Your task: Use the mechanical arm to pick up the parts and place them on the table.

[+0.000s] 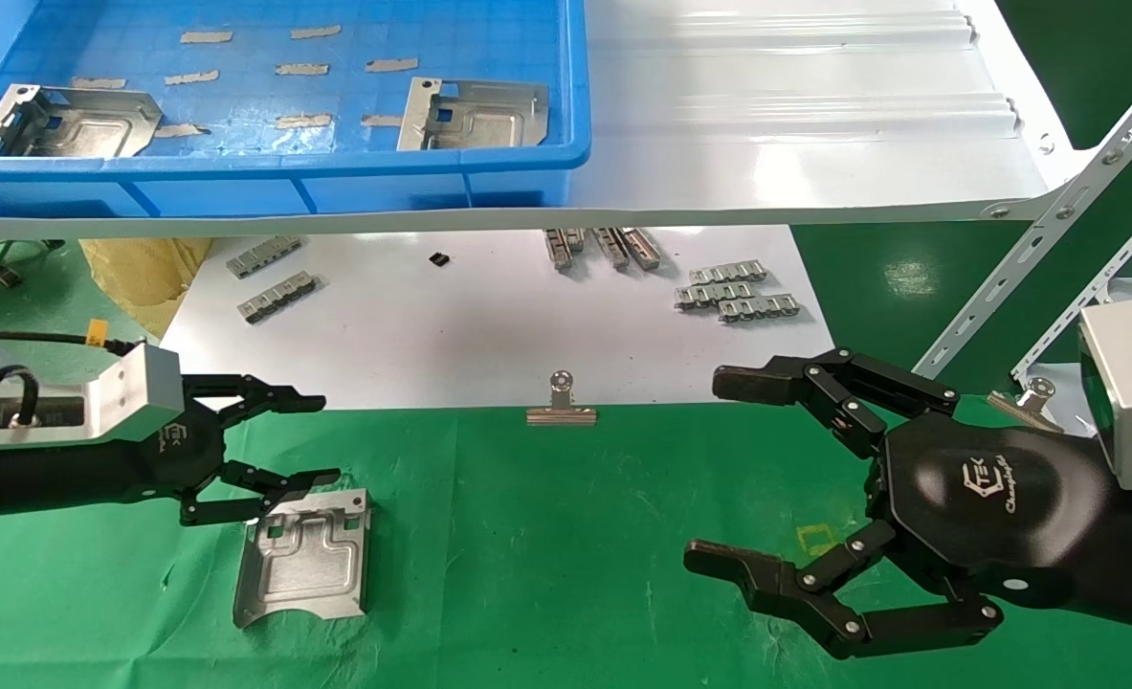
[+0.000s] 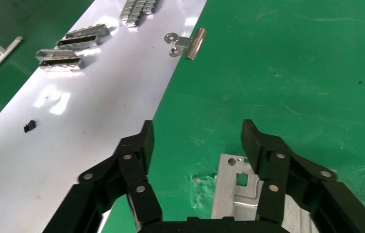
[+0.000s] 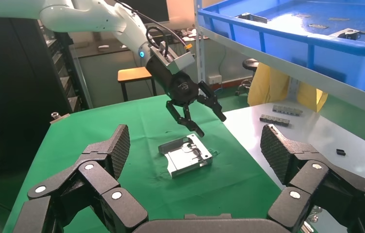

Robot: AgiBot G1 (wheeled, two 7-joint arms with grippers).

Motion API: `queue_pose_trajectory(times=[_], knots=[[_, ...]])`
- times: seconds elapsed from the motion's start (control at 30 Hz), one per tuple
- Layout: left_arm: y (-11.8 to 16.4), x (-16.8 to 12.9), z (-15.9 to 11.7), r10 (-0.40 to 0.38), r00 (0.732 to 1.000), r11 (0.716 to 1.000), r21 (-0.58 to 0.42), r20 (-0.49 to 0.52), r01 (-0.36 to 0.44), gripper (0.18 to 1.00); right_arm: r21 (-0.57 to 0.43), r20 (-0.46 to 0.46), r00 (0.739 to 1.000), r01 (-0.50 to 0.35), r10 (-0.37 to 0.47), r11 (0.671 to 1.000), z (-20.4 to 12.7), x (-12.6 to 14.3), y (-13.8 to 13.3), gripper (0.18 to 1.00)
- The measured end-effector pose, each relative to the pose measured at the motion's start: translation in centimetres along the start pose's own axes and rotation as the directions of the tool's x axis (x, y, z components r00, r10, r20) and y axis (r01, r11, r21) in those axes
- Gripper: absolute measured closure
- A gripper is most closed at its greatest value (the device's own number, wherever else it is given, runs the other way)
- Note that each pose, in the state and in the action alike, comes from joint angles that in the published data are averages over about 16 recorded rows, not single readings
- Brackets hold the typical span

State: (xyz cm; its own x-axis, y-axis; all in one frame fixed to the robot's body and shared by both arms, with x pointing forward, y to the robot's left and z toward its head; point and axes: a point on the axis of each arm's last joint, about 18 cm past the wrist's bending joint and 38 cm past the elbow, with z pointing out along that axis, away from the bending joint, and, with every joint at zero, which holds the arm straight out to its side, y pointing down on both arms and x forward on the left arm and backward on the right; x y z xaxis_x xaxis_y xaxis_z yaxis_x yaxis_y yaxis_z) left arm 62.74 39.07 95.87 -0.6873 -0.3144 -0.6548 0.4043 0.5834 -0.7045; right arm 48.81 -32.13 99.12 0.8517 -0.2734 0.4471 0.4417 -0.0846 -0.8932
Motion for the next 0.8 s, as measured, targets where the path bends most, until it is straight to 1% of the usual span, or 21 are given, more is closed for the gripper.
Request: queue_pose_trajectory(times=[0.1,0.23,0.43,0.63,0.8], knots=[[0.0,0.0,0.0,-0.012,1.000,1.000,0.008,0.005,0.012,0.550,0.000,0.000,1.000,0.000,0.000,1.000,0.0,0.0,0.0,0.178],[-0.2,0.0,0.1,-0.015,1.000,1.000,0.021,0.007,0.015,0.449,0.000,0.000,1.000,0.000,0.000,1.000,0.0,0.0,0.0,0.178],[-0.6,0.3,0.4,-0.021,1.000,0.998,0.053,0.003,0.021,0.333,0.000,0.000,1.000,0.000,0.000,1.000,0.0,0.0,0.0,0.178],[-1.5,0.7,0.6,-0.041,0.999,0.993,0.109,0.001,0.041,0.250,0.000,0.000,1.000,0.000,0.000,1.000,0.0,0.0,0.0,0.178],[-2.4,1.2,0.7,-0.057,0.998,0.986,0.156,-0.006,0.058,0.213,0.000,0.000,1.000,0.000,0.000,1.000,0.0,0.0,0.0,0.178]])
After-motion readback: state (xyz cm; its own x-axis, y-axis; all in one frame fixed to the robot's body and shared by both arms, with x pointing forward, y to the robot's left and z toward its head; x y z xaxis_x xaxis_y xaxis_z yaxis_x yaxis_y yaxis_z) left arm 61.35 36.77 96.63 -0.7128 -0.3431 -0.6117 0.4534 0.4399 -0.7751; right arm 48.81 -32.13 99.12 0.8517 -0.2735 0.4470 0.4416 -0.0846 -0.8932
